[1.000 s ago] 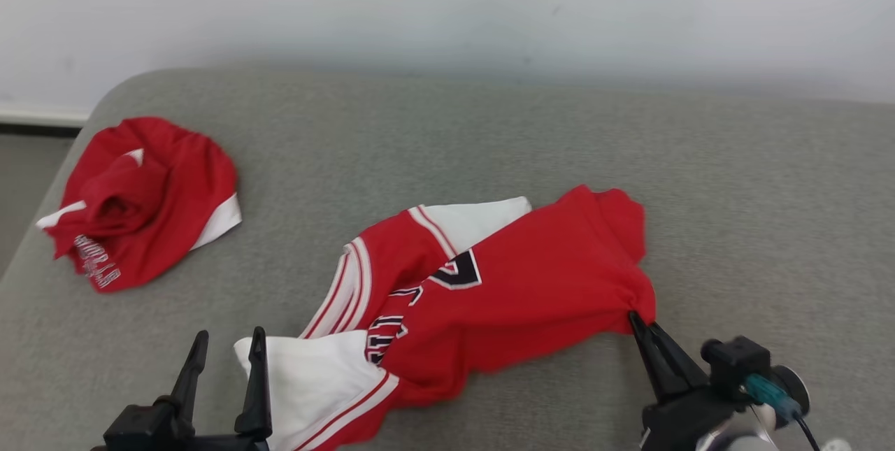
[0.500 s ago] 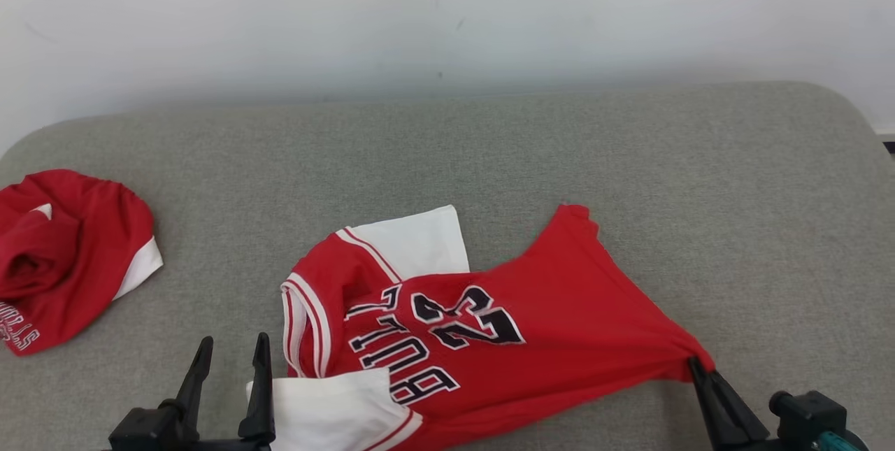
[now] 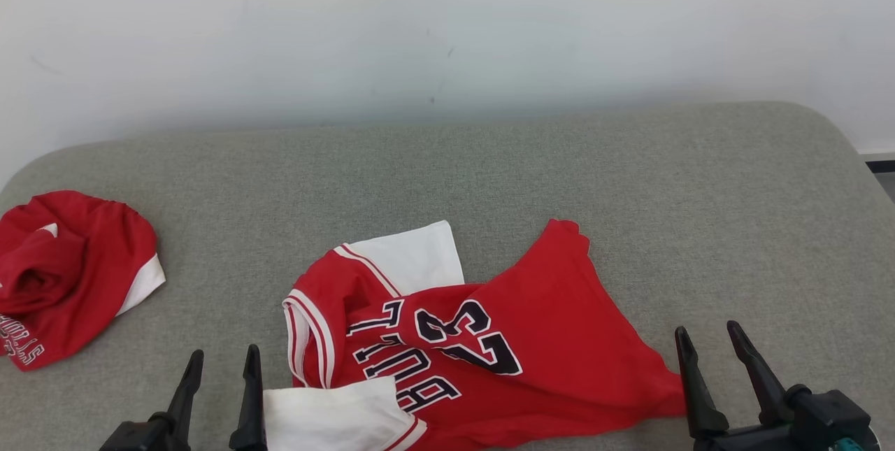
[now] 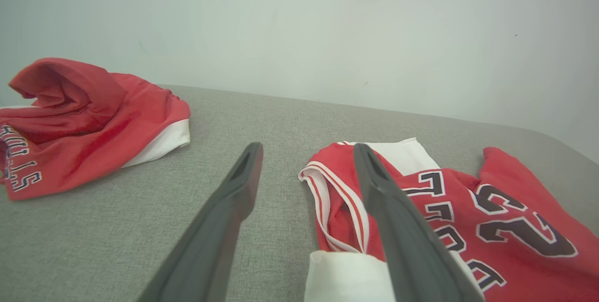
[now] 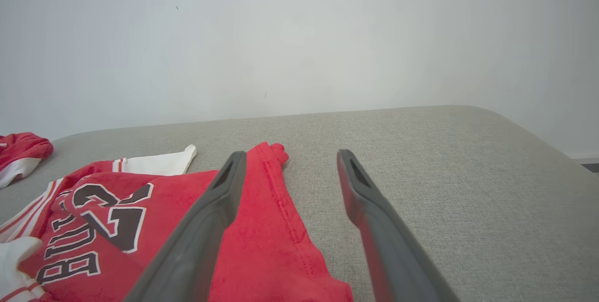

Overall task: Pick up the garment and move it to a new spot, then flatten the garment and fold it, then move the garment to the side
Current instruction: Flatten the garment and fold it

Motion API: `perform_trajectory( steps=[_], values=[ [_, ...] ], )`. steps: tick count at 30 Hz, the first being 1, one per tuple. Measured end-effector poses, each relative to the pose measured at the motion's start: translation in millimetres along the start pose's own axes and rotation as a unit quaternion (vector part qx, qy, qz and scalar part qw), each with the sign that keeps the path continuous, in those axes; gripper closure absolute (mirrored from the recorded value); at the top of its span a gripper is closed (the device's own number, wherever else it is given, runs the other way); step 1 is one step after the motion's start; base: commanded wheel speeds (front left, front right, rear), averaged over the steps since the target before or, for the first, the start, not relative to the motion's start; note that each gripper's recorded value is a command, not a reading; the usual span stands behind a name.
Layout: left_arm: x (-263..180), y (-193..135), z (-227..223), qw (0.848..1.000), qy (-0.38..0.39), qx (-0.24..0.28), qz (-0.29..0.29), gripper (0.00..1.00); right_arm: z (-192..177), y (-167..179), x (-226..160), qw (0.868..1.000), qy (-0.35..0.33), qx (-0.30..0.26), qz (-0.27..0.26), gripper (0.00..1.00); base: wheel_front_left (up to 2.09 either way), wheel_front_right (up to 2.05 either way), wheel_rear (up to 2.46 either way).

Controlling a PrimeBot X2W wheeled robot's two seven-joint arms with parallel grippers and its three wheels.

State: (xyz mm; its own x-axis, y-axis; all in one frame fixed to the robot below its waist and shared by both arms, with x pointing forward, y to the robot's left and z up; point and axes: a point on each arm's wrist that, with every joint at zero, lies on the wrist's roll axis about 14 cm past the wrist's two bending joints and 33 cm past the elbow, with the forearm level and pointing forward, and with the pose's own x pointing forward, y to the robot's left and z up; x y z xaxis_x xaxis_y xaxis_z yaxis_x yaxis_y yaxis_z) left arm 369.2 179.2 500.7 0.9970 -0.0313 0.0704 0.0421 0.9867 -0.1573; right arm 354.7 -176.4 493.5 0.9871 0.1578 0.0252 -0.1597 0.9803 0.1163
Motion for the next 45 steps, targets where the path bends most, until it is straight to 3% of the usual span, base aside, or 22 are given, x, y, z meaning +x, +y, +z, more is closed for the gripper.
perform_trajectory(
  steps=[5, 14, 22, 29, 36, 45],
  values=[
    [-1.3, 3.7, 1.9, 1.000, -0.003, 0.001, 0.006, 0.00, 14.4, 14.0, 1.3, 0.999, -0.032, 0.004, 0.006, 0.00, 0.00, 0.00, 0.00],
    [13.3, 5.8, 10.3, 1.000, -0.013, 0.024, -0.004, 0.00, 8.1, 25.5, 2.1, 0.999, -0.028, 0.013, 0.008, 0.00, 0.00, 0.00, 0.00],
    [80.7, -3.0, 53.2, 0.994, -0.055, 0.071, -0.057, 0.00, 11.6, 23.7, 14.2, 0.999, -0.035, 0.016, 0.005, 0.00, 0.00, 0.00, 0.00],
    [152.4, -43.2, 86.6, 0.983, -0.050, 0.102, -0.142, 0.00, 5.4, 9.6, 17.6, 0.999, -0.027, 0.022, -0.024, 0.00, 0.00, 0.00, 0.00],
    [184.9, -64.6, 48.5, 0.972, 0.042, 0.127, -0.192, 0.00, -5.2, -6.9, 12.7, 0.998, -0.011, 0.026, -0.056, 0.00, 0.00, 0.00, 0.00],
    [183.9, -67.9, -35.2, 0.947, 0.195, 0.132, -0.218, 0.00, -10.2, -21.6, 10.6, 0.996, -0.002, 0.025, -0.081, 0.00, 0.00, 0.00, 0.00]
  ],
)
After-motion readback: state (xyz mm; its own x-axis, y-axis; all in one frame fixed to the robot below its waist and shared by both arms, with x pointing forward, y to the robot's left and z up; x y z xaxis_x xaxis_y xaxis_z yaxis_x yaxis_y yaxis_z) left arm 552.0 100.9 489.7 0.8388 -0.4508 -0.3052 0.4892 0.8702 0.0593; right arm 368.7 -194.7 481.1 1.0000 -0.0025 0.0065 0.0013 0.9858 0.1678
